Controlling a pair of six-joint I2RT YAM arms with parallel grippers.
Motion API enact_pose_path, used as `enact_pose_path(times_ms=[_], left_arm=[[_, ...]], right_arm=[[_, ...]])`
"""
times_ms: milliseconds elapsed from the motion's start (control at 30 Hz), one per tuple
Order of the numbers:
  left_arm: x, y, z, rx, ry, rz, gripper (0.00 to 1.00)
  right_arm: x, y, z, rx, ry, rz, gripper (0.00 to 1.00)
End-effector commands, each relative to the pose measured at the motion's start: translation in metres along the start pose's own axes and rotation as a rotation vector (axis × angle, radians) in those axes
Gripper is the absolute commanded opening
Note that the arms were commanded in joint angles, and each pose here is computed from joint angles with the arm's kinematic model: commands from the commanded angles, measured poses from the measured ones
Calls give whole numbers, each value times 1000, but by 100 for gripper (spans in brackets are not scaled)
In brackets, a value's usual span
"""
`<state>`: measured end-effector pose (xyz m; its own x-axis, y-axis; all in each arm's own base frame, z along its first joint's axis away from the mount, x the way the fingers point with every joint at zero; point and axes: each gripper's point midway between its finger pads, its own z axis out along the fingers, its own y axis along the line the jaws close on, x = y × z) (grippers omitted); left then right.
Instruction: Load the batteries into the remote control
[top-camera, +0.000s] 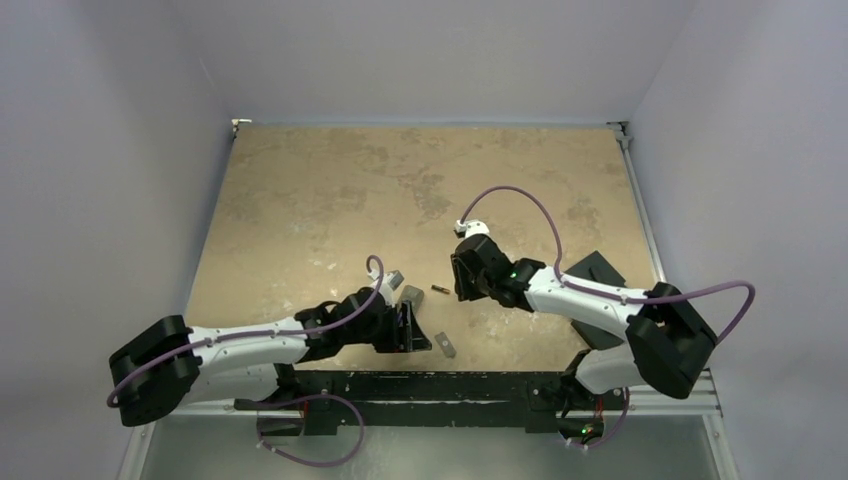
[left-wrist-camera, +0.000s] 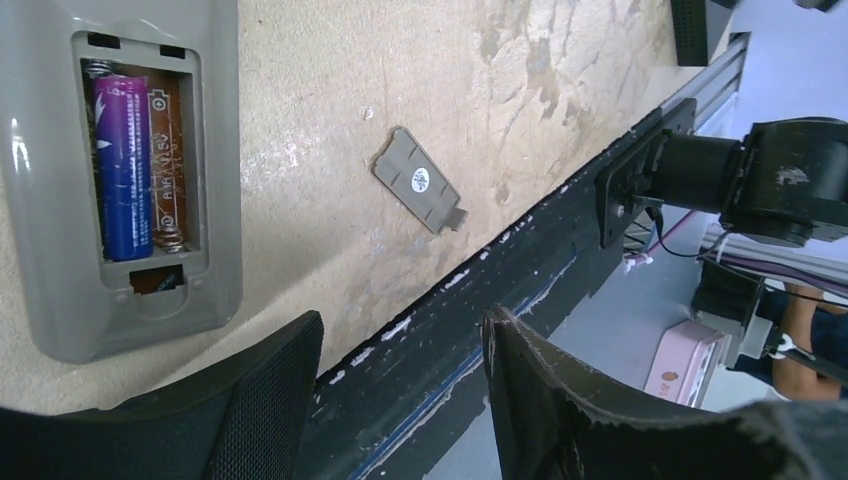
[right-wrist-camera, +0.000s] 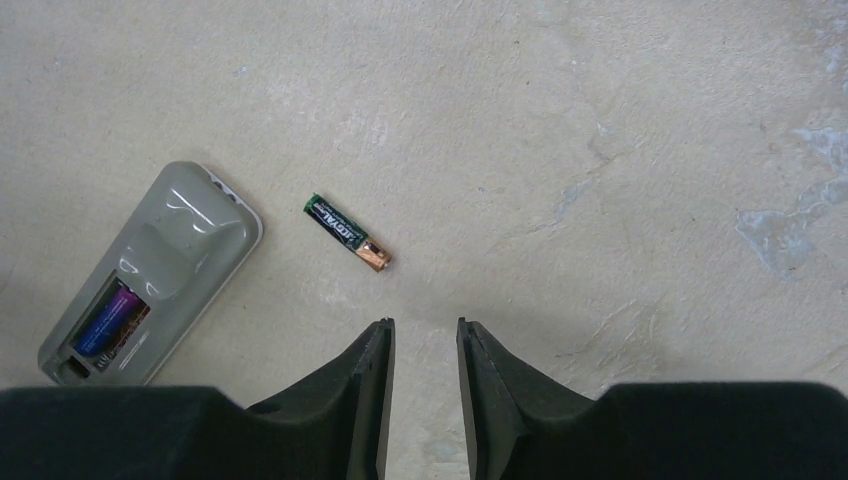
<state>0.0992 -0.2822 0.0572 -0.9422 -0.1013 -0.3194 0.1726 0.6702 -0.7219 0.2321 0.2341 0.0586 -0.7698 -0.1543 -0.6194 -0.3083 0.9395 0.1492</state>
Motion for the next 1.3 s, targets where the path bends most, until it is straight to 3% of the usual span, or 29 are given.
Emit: enact_pose_path(times_ms=[0, 300, 700, 1267], left_arm=[[-21, -26, 10, 39, -73, 15, 59], [-24, 8, 31, -115, -93, 33, 56], [-44, 37, 22, -319, -164, 110, 55], [-62, 58, 8, -452, -215, 193, 58]], right_arm=[[-4, 2, -10, -28, -33, 21, 38], [-3, 1, -14, -40, -47, 15, 42], [-6, 1, -12, -38, -50, -21, 50], [-8, 31, 15, -151, 45, -226, 51]])
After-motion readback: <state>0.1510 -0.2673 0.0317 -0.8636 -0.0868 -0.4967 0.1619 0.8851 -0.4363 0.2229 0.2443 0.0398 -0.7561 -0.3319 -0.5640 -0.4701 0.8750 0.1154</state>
